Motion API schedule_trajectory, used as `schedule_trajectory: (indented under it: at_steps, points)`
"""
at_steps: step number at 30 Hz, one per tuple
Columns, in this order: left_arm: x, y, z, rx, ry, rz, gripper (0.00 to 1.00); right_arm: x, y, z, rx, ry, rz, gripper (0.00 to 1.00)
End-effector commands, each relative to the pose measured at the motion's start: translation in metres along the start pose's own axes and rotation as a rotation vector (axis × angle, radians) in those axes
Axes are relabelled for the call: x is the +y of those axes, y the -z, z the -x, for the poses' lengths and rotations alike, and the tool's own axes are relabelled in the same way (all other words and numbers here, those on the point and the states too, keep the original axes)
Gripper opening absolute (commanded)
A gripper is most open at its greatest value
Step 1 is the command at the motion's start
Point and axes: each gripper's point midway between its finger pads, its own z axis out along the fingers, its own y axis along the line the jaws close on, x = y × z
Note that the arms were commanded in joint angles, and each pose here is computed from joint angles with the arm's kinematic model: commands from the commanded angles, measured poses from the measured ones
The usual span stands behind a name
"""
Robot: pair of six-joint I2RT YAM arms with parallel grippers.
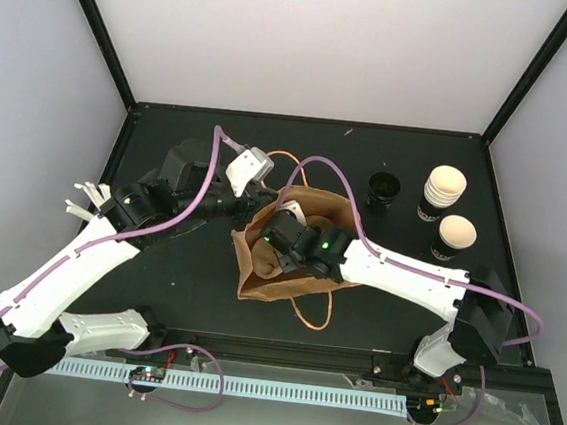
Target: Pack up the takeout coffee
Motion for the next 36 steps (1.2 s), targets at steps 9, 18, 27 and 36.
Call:
schedule_trajectory:
  at_steps: [9, 18, 27, 36]
  points:
    - [-0.024, 0.018, 0.017, -0.076, 0.004, -0.105, 0.02, 0.003, -0.025, -0.023, 0.043, 0.036, 0.009, 0.38]
    - [-0.026, 0.023, 0.017, -0.09, 0.038, -0.118, 0.01, 0.002, -0.035, -0.035, 0.074, 0.049, -0.002, 0.38]
    - [-0.03, 0.025, 0.02, -0.09, 0.058, -0.14, 0.02, 0.012, -0.047, -0.046, 0.117, 0.092, 0.025, 0.38]
    - [-0.012, 0.028, 0.013, -0.065, 0.076, -0.059, 0.01, 0.024, -0.053, -0.054, 0.175, 0.168, 0.078, 0.38]
